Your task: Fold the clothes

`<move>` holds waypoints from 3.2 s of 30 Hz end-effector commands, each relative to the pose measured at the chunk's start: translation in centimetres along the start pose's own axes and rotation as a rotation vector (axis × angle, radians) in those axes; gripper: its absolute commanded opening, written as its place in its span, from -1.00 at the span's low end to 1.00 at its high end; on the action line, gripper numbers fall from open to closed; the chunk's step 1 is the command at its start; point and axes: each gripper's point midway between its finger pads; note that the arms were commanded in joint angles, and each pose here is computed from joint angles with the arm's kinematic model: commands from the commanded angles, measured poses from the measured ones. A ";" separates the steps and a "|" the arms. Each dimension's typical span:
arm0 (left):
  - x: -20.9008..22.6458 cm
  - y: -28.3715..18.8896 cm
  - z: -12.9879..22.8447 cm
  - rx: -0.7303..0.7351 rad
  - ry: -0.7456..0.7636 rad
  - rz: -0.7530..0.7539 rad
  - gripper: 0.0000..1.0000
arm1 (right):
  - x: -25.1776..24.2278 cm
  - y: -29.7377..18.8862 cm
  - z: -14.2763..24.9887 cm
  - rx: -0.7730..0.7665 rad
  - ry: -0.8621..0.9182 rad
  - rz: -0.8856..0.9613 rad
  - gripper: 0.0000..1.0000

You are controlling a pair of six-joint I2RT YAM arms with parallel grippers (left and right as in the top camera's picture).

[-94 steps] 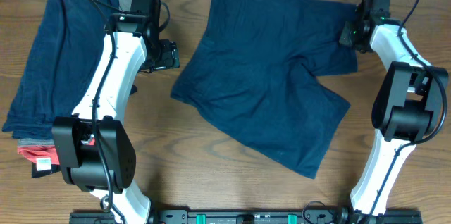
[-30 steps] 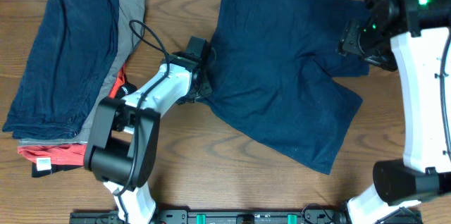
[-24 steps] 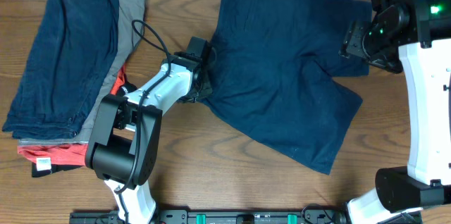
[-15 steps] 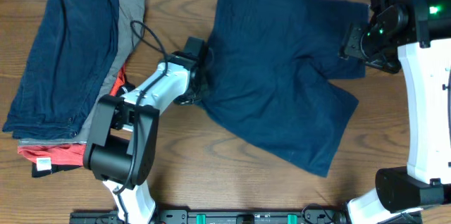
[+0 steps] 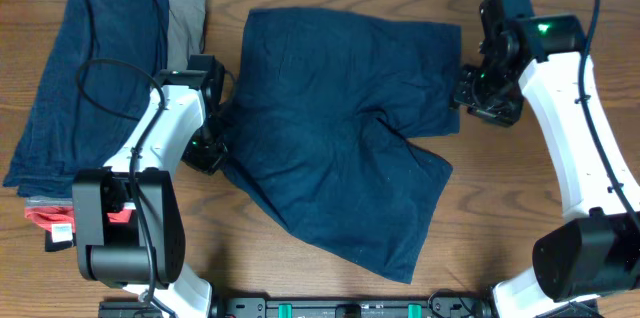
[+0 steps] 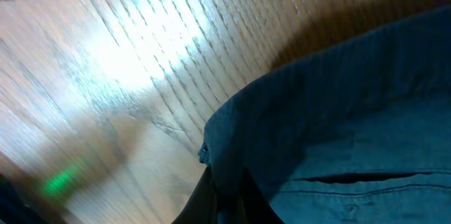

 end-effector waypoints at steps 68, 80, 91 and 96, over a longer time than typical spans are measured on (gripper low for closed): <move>-3.4 -6.1 10.2 0.056 0.828 0.326 -0.88 | -3.6 14.9 3.4 0.054 0.128 -0.031 -0.17; -4.4 -6.1 12.1 -0.036 0.865 0.314 -0.88 | -2.7 8.3 0.4 -0.004 0.096 -0.037 -0.17; -1.8 -5.5 9.1 -0.111 0.712 0.157 -0.88 | -3.6 1.1 8.5 0.039 0.222 -0.022 -0.03; -1.5 -5.4 9.0 -0.104 0.647 0.144 -0.88 | -3.4 2.3 12.2 0.129 0.296 0.029 -0.03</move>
Point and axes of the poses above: each gripper's point midway between its finger pads, its own y axis out along the fingers, its own x axis along the line the jaws close on, z = x × y, and after that the axes turned 6 degrees about -y, right-handed
